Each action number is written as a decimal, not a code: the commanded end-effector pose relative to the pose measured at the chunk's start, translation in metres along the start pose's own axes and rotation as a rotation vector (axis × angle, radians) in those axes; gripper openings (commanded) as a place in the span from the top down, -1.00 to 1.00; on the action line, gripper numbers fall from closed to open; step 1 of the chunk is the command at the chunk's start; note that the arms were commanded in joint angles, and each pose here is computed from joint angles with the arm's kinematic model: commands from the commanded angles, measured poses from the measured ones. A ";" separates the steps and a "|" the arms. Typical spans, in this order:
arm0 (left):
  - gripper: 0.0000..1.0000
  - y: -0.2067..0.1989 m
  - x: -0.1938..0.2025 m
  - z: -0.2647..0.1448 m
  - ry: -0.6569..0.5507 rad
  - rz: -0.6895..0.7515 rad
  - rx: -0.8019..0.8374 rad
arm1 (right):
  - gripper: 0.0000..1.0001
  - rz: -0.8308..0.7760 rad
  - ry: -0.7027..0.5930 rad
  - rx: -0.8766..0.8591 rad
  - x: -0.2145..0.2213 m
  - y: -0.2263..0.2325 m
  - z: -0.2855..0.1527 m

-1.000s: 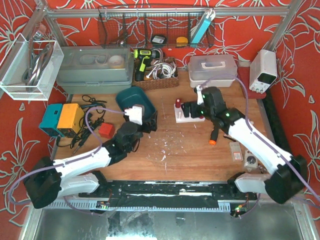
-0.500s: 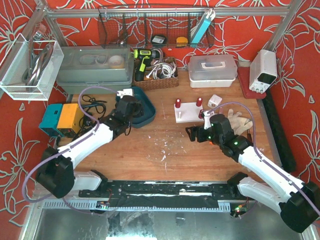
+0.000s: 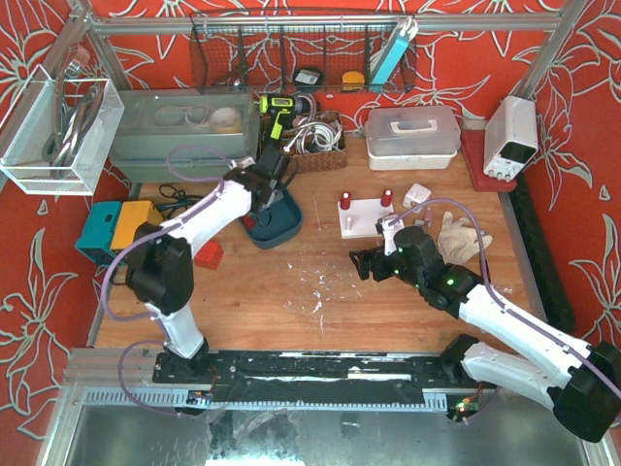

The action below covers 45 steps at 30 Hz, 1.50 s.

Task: Install the large spring

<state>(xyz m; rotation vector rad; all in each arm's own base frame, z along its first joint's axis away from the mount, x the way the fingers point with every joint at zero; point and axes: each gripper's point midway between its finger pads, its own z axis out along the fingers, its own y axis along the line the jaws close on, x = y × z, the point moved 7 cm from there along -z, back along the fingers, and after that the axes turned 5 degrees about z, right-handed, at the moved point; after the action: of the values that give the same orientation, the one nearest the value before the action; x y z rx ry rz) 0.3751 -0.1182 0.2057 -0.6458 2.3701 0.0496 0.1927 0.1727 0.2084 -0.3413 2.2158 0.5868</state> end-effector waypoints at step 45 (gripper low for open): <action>0.02 0.009 0.049 0.117 0.200 -0.086 -0.356 | -0.98 -0.036 -0.066 0.083 -0.013 -0.004 -0.007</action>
<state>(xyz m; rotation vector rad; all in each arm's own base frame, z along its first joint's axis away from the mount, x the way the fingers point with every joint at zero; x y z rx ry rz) 0.4031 -0.1061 0.0908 -0.9948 2.5435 0.4492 0.1966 0.1659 0.2115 -0.3146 2.1834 0.4964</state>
